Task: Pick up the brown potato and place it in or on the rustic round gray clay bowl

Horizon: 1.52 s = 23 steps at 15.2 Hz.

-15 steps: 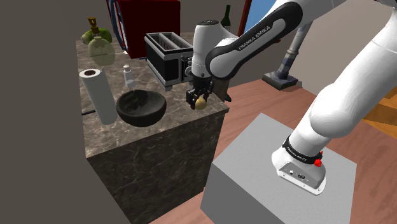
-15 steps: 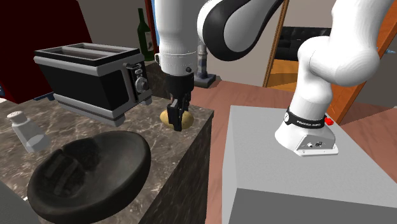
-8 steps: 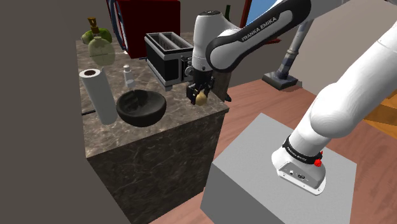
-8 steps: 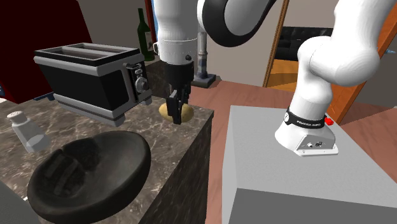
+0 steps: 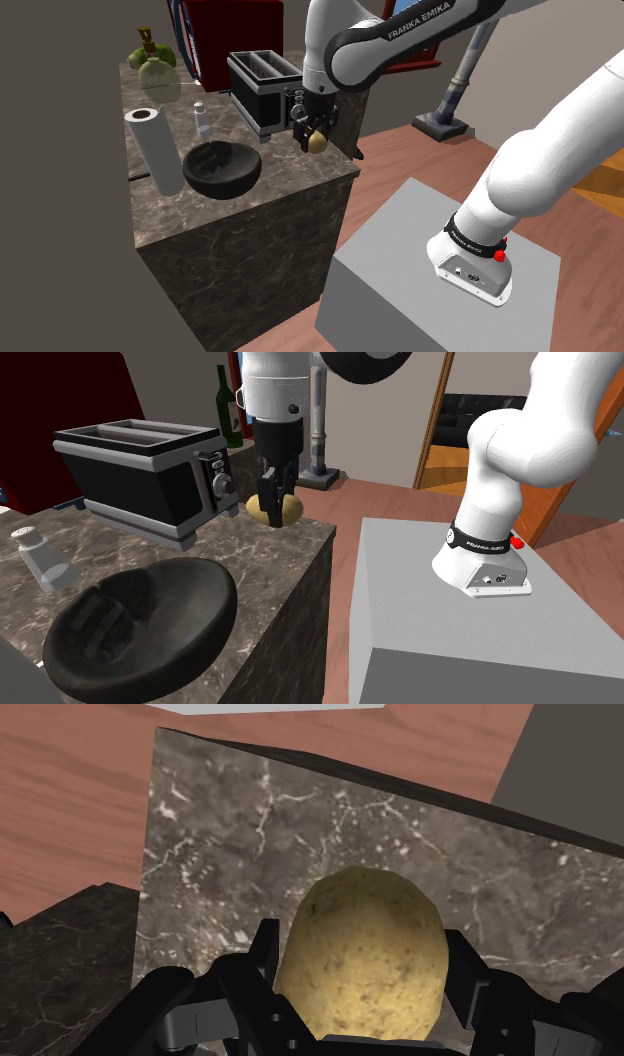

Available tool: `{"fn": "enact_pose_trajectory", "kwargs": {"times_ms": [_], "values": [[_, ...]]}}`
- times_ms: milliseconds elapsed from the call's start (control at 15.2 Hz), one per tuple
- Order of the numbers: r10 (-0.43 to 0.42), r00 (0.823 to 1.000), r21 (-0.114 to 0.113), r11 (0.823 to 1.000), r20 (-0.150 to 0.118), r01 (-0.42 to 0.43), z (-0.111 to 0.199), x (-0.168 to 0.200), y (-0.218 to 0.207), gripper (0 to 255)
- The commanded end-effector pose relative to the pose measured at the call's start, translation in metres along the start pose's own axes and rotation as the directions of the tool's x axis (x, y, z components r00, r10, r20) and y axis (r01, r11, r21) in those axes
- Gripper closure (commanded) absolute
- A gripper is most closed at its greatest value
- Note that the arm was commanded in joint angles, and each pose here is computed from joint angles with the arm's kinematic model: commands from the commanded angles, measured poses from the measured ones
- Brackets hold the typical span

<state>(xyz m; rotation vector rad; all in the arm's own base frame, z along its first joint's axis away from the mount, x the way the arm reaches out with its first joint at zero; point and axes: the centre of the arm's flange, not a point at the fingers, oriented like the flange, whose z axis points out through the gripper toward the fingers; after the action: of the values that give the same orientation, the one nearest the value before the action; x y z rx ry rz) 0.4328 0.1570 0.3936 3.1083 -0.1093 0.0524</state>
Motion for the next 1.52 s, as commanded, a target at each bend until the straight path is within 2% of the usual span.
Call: {"fn": "enact_pose_trajectory", "kwargs": {"times_ms": [0,1188,1452], "values": [[0.0,1.0,0.0,1.0,0.0,0.0,-0.011,-0.001,0.0,255],[0.0,1.0,0.0,1.0,0.0,0.0,-0.103,0.002,0.003,255],[0.0,1.0,0.0,1.0,0.0,0.0,-0.104,0.018,-0.048,255]]}}
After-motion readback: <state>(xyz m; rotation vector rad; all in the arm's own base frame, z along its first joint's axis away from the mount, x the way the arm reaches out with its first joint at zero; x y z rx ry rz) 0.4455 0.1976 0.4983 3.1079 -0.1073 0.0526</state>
